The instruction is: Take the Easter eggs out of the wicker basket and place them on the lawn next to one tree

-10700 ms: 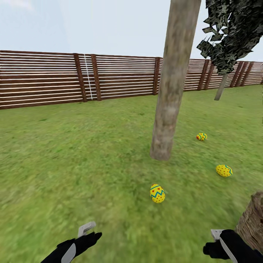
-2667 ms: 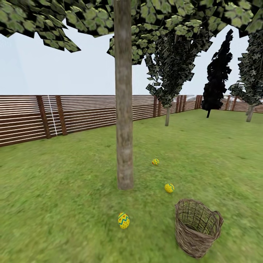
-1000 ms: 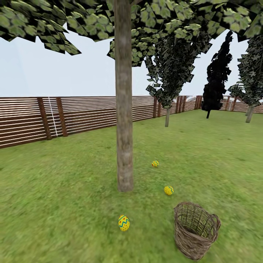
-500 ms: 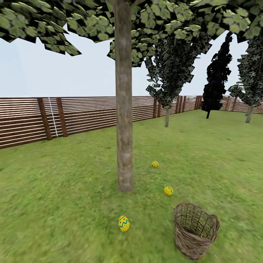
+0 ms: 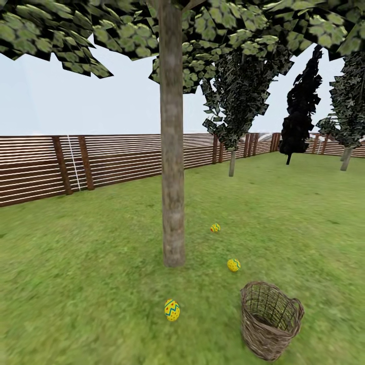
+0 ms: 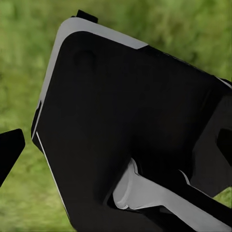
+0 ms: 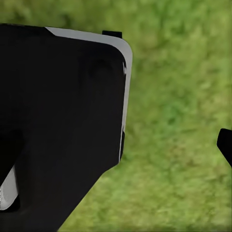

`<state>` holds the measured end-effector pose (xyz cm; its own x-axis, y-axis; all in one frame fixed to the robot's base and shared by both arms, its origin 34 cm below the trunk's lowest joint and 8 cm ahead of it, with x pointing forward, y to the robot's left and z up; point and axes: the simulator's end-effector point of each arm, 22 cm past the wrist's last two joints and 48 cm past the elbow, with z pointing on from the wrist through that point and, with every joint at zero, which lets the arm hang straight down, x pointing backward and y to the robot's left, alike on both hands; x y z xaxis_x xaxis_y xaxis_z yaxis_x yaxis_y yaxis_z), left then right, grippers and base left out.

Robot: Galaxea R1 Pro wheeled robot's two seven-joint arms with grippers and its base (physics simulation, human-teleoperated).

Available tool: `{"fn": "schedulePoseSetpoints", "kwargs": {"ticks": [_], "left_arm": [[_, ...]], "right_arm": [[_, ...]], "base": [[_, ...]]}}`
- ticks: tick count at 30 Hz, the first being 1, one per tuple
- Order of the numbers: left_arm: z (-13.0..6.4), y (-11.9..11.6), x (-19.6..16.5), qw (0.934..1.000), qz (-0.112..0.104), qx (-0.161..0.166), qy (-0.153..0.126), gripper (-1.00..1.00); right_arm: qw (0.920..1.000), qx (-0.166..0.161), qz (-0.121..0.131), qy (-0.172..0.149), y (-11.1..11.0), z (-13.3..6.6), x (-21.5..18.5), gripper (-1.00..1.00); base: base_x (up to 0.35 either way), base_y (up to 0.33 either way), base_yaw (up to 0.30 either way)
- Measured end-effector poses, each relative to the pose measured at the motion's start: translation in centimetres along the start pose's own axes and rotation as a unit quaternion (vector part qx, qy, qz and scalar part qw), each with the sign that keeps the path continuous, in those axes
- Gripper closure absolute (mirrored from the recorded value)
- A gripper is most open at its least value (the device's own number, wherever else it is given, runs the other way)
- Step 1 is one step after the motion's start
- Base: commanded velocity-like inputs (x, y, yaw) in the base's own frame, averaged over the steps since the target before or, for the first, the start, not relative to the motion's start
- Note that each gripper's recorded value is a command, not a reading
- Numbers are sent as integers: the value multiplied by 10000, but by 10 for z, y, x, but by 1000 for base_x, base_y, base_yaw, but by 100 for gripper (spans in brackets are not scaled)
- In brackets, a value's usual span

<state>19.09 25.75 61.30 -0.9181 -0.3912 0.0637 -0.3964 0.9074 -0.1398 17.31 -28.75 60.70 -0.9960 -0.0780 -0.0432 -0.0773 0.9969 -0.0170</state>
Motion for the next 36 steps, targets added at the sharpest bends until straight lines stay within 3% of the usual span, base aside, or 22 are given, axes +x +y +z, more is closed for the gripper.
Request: {"fn": "schedulePoseSetpoints", "kwargs": {"ticks": [12, 16, 25, 36], "left_arm": [[-2, 7, 58, 9995, -19, -37, 309, -100], [-3, 22, 68, 9999, 25, -137, 7, -100], [-5, 39, 104, 9997, 20, -238, 103, -100], [-3, 31, 97, 9997, 64, -192, -143, -100]], "right_arm": [[10000, -31, -18, 58, 5, -8, 36, -100], [10000, -9, -18, 74, 3, -11, 45, -100], [9998, 26, -24, 204, 4, -14, 73, -100], [9999, 2, -30, 168, 8, -14, 78, -100]], "base": [[0, 0, 0], [0, 0, 0], [0, 0, 0], [0, 0, 0]]}}
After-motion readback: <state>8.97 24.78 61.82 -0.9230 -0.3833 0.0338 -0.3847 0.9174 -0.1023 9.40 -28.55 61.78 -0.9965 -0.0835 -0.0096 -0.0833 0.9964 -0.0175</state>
